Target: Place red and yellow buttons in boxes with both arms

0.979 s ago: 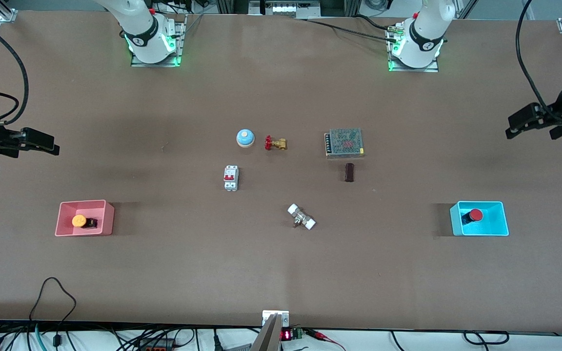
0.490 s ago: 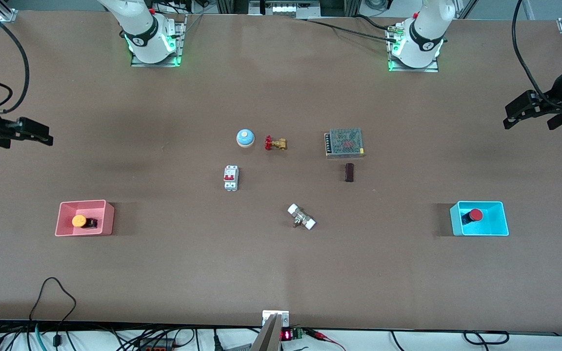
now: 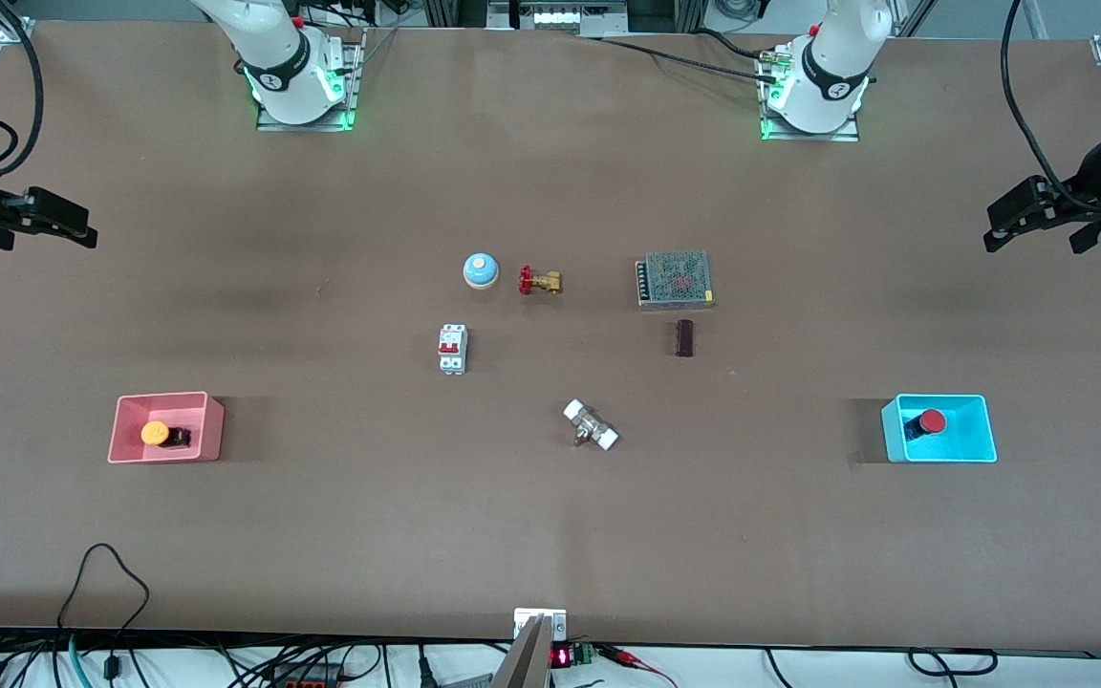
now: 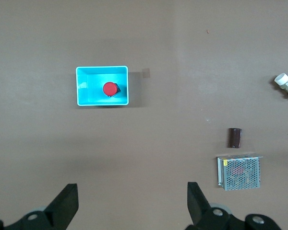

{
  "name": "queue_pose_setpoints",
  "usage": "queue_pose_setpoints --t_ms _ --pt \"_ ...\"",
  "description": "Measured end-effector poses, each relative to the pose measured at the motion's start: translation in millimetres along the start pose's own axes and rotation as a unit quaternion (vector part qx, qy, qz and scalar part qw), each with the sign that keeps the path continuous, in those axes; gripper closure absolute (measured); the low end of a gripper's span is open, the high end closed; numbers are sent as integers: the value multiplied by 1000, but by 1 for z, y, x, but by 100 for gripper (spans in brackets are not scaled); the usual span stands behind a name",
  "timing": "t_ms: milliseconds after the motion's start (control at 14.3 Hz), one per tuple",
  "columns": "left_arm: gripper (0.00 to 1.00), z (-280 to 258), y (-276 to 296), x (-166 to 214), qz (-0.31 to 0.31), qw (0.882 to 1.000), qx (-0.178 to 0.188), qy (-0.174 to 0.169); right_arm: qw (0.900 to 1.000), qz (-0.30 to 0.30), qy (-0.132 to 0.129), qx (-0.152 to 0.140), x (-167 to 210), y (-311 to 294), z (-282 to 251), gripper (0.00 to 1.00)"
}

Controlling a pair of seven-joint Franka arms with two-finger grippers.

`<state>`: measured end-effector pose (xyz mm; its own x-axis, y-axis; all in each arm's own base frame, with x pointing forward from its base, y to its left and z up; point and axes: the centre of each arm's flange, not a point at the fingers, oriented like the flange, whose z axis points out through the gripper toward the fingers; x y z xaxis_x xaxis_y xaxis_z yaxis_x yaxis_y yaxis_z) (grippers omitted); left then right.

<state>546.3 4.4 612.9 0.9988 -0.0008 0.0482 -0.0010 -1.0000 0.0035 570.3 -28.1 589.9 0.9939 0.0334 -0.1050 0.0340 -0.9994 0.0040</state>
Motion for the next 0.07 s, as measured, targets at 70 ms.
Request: queue_pose_setpoints --t_ms 70 --pt "0 -1 0 0 0 1000 0 1 1000 1 -1 0 0 1 1 0"
